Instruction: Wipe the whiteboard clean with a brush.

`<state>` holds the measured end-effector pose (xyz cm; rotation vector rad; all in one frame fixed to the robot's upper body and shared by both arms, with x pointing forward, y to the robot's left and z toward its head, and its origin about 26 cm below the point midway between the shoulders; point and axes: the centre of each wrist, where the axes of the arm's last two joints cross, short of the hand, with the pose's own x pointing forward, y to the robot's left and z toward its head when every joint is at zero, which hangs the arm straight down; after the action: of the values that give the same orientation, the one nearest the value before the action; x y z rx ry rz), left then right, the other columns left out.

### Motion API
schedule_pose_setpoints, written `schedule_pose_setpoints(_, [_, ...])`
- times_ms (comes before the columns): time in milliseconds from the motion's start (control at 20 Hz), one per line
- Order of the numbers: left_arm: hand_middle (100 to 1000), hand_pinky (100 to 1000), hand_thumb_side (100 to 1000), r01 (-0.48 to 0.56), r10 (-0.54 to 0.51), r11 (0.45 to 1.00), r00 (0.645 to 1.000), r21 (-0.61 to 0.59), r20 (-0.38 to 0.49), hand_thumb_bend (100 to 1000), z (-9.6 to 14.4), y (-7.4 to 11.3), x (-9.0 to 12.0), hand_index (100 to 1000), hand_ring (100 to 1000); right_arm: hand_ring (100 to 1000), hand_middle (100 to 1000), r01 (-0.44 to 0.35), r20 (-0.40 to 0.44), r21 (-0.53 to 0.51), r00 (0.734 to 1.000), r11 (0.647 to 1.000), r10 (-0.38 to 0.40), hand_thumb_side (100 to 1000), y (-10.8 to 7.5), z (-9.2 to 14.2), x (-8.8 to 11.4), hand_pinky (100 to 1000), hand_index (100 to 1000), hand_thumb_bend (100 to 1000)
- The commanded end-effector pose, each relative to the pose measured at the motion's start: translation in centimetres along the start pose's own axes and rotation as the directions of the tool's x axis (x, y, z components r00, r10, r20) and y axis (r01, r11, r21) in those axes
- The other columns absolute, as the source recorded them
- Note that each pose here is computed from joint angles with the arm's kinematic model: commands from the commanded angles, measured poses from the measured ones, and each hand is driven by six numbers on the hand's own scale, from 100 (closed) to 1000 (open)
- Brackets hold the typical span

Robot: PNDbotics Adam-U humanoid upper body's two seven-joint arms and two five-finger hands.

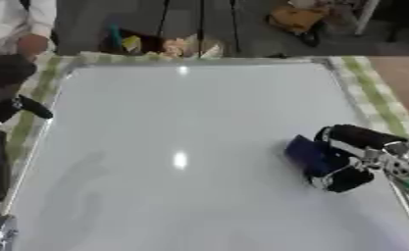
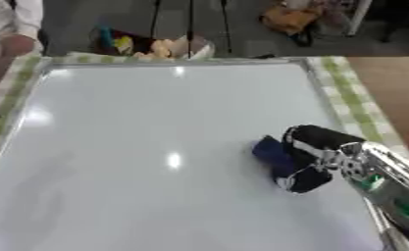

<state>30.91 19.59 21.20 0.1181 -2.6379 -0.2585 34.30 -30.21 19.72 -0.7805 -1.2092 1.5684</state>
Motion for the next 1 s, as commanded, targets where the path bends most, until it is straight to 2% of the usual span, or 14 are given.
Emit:
schedule_pose_setpoints(50, [733,439,971,0.005,-0.004,1.0,0.999,-0.011,0.033,100,-0.5,0.0,0.6,691,781,439,267,0.017,0.032,0.058,0.999,0.998,-0.019,312,1.2,0.1,0.6,375,103,100])
schedule_pose_setpoints(600, [734,439,971,0.003,-0.002,1.0,0.999,-0.017,0.035,100,-0.6,0.0,0.6,692,781,435,262,0.021,0.027,0.036,0.999,0.999,-0.022,303,0.5,0.4,1.1,368,102,100])
schedule_pose_setpoints(1000, [735,438,970,0.003,-0.002,1.0,0.999,-0.018,0.035,100,-0.6,-0.1,0.6,692,782,431,257,0.016,-0.03,-0.012,0.999,1.0,-0.016,276,-0.2,0.1,0.5,360,101,100])
